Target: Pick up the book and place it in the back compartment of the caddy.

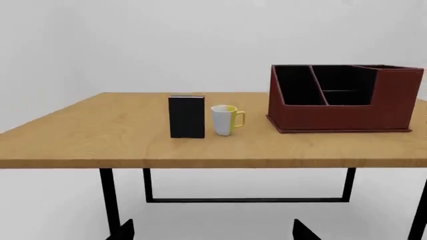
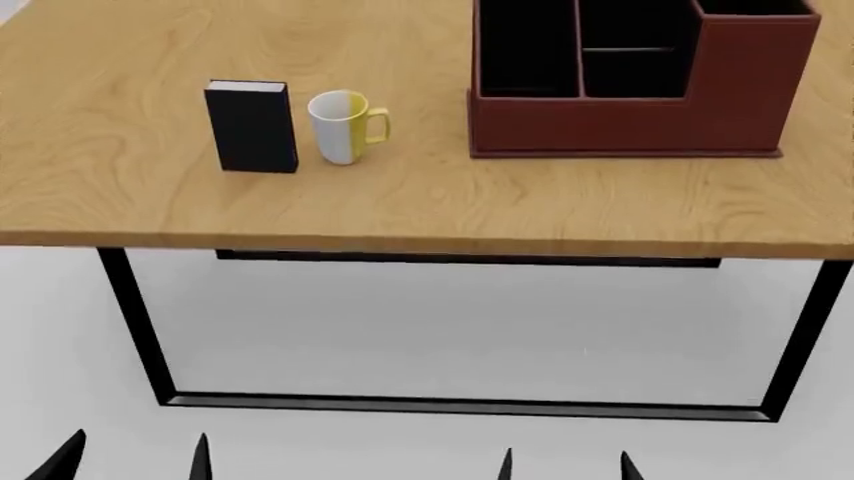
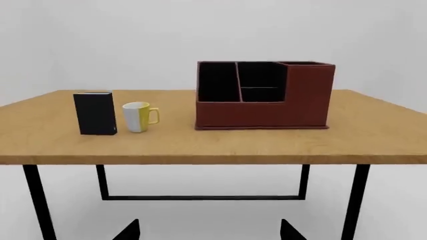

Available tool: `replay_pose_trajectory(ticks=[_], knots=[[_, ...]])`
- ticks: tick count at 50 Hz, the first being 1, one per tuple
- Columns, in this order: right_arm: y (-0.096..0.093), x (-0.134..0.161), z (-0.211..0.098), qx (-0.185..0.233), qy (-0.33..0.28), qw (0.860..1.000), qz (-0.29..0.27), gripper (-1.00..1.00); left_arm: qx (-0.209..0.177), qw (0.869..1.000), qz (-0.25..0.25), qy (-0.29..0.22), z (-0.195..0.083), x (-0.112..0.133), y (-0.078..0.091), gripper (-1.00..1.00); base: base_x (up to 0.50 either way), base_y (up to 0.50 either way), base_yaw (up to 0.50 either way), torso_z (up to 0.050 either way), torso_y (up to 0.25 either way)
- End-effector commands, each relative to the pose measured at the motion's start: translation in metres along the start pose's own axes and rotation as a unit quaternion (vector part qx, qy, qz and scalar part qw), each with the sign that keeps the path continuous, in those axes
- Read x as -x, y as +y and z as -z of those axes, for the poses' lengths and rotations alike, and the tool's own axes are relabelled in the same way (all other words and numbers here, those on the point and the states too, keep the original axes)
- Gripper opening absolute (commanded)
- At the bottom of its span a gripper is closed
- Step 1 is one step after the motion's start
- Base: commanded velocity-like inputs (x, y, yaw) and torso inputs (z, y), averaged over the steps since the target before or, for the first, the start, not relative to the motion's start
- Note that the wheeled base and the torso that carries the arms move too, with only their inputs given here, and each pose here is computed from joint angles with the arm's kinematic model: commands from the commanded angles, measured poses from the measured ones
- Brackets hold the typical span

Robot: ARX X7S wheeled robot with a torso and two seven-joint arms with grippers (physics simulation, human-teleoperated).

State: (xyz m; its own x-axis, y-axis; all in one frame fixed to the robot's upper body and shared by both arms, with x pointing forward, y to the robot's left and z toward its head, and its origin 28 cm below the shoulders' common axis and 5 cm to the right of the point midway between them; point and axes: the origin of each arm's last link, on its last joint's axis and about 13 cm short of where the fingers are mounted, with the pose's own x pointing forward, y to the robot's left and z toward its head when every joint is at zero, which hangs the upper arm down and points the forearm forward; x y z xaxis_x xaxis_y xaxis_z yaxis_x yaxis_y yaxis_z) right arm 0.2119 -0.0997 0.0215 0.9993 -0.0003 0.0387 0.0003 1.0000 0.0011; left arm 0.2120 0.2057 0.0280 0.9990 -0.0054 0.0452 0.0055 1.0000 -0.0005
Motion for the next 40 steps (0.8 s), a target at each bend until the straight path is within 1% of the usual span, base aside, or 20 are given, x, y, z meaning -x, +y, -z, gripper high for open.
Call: replay_pose_trajectory(ticks=[1,2,4,7,8,9,11,14,18,20,21,22,23,25,28,31,34,36,38,40], knots=[[-0.001,-0.013,-0.044,0.011,-0.053,0.999,-0.002,1.00,-0.003,0.999,0.003,-0.034,-0.033,-0.012,0.001,1.00,0.00,0.00,0.00,0.050,0.000],[-0.003,-0.013,-0.046,0.016,-0.022,1.000,0.000,1.00,-0.002,0.999,0.003,-0.037,-0.037,-0.014,0.001,1.00,0.00,0.00,0.00,0.050,0.000],[-0.002,-0.012,-0.050,0.024,-0.028,0.999,0.003,1.00,-0.001,0.999,-0.003,-0.049,-0.049,-0.018,0.002,1.00,0.00,0.00,0.00,0.050,0.000],[-0.002,-0.013,-0.054,0.051,-0.040,0.998,0.014,1.00,0.004,0.998,-0.014,-0.064,-0.069,-0.024,0.004,1.00,0.00,0.00,0.00,0.050,0.000],[-0.001,-0.013,-0.055,0.050,-0.041,0.998,0.014,1.00,0.005,0.998,-0.015,-0.067,-0.073,-0.024,0.004,1.00,0.00,0.00,0.00,0.050,0.000],[-0.011,-0.021,-0.079,0.045,-0.045,0.998,0.018,1.00,0.008,0.997,-0.016,-0.075,-0.080,-0.025,0.005,1.00,0.00,0.00,0.00,0.050,0.000],[-0.003,-0.014,-0.105,0.049,-0.057,0.997,0.020,1.00,0.010,0.996,-0.016,-0.089,-0.093,-0.025,0.005,1.00,0.00,0.00,0.00,0.050,0.000],[-0.003,-0.014,-0.117,0.046,-0.061,0.997,0.020,1.00,-0.001,0.994,-0.016,-0.106,-0.107,-0.024,0.005,1.00,0.00,0.00,0.00,0.050,0.000],[-0.008,-0.019,-0.135,0.042,-0.071,0.996,0.021,1.00,-0.014,0.992,-0.007,-0.127,-0.119,-0.023,0.004,1.00,0.00,0.00,0.00,0.050,0.000],[-0.009,-0.020,-0.140,0.043,-0.075,0.996,0.021,1.00,-0.015,0.991,-0.003,-0.131,-0.123,-0.023,0.004,1.00,0.00,0.00,0.00,0.050,0.000],[-0.010,-0.021,-0.150,0.046,-0.091,0.995,0.024,1.00,-0.016,0.991,-0.013,-0.133,-0.125,-0.023,0.004,1.00,0.00,0.00,0.00,0.050,0.000],[-0.010,-0.021,-0.152,0.046,-0.091,0.994,0.025,1.00,-0.015,0.991,-0.014,-0.133,-0.126,-0.023,0.004,1.00,0.00,0.00,0.00,0.050,0.000],[-0.011,-0.020,-0.156,0.043,-0.100,0.994,0.025,1.00,-0.031,0.991,-0.015,-0.128,-0.127,-0.023,0.004,1.00,0.00,0.00,0.00,0.050,0.000],[-0.012,-0.019,-0.159,0.044,-0.102,0.993,0.027,1.00,-0.033,0.991,-0.012,-0.132,-0.127,-0.022,0.003,1.00,0.00,0.00,0.00,0.030,0.000],[-0.013,-0.017,-0.161,0.048,-0.105,0.993,0.031,1.00,-0.021,0.990,-0.008,-0.138,-0.131,-0.020,0.005,1.00,0.00,0.00,0.00,0.000,0.000],[-0.014,-0.015,-0.161,0.042,-0.106,0.993,0.031,1.00,-0.036,0.989,0.001,-0.144,-0.134,-0.020,0.005,1.00,0.00,0.00,0.00,0.000,0.000],[-0.013,-0.016,-0.160,0.043,-0.112,0.993,0.021,1.00,-0.044,0.988,-0.004,-0.145,-0.133,-0.022,0.004,1.00,0.35,-0.25,0.00,0.000,0.000],[-0.013,-0.014,-0.161,0.051,-0.116,0.992,0.019,1.00,-0.026,0.990,-0.004,-0.140,-0.133,-0.022,0.004,1.00,0.39,-0.29,0.00,0.000,0.000],[-0.013,-0.011,-0.162,0.053,-0.120,0.991,0.019,1.00,-0.035,0.989,-0.004,-0.143,-0.133,-0.021,0.003,1.00,0.39,-0.29,0.00,0.000,0.000],[-0.016,-0.008,-0.164,0.049,-0.124,0.991,0.024,1.00,-0.032,0.989,-0.001,-0.144,-0.135,-0.019,0.003,1.00,0.39,-0.29,0.00,0.000,0.000]])
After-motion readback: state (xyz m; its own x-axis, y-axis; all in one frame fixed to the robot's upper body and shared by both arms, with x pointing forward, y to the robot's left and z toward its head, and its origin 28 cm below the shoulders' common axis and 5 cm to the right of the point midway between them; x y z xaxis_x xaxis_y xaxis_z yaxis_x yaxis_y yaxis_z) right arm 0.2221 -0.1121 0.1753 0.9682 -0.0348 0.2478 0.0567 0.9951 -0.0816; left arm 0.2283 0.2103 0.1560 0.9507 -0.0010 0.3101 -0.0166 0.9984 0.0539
